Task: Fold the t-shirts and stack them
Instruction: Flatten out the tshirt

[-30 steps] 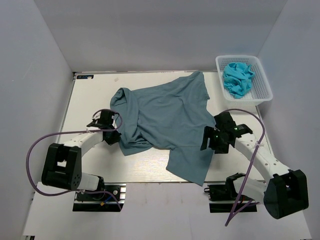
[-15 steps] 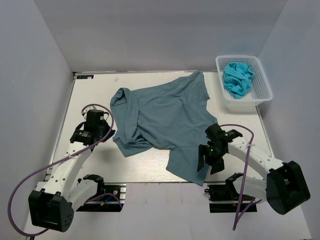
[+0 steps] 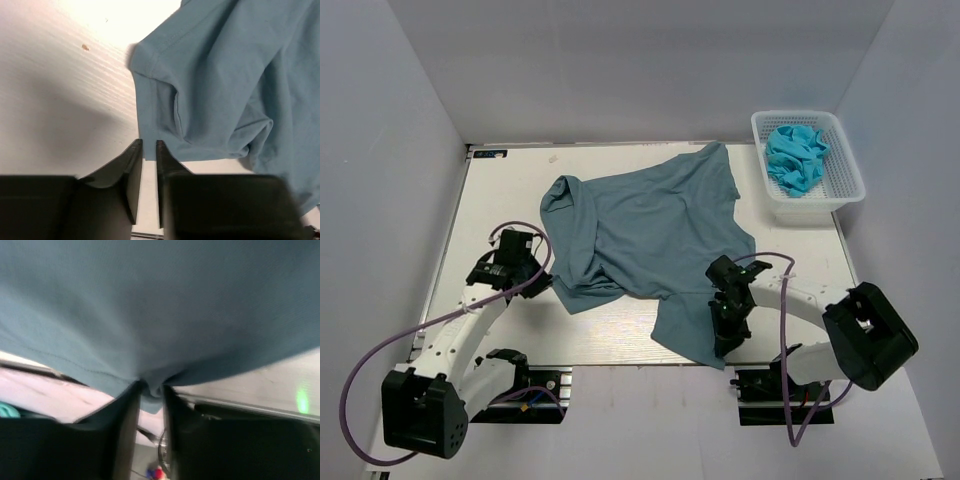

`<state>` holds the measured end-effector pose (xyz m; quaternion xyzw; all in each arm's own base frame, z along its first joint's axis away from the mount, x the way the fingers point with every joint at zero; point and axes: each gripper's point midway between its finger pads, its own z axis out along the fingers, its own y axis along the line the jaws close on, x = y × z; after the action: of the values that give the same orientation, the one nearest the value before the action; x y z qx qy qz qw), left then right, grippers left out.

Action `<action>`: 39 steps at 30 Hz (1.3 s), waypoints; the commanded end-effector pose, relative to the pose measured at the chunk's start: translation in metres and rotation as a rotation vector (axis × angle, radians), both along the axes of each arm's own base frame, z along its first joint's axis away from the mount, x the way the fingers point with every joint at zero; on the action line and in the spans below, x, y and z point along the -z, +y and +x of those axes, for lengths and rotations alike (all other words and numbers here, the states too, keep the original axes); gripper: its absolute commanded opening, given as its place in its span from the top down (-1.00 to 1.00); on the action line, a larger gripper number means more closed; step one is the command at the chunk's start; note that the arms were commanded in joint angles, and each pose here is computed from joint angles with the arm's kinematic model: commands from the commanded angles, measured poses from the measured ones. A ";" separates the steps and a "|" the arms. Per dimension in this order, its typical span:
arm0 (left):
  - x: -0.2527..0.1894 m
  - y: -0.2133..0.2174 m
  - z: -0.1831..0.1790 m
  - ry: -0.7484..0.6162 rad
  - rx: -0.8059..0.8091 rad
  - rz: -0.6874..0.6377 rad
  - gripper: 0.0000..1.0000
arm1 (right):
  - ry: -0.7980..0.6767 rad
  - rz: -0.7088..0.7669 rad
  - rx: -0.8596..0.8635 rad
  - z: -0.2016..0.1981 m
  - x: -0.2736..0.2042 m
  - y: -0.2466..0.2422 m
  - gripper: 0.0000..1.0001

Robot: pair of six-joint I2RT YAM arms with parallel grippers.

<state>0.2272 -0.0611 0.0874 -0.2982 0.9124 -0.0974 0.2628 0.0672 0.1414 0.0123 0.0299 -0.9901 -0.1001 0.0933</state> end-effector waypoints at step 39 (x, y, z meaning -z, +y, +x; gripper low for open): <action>-0.014 -0.001 0.037 -0.126 0.038 0.025 1.00 | -0.667 -0.057 0.167 0.193 -0.128 -0.002 1.00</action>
<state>0.2512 -0.0658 0.0371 -0.2958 0.9204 -0.0885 0.2397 0.2308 0.1455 0.0924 -0.0194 -0.9848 -0.0675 -0.1591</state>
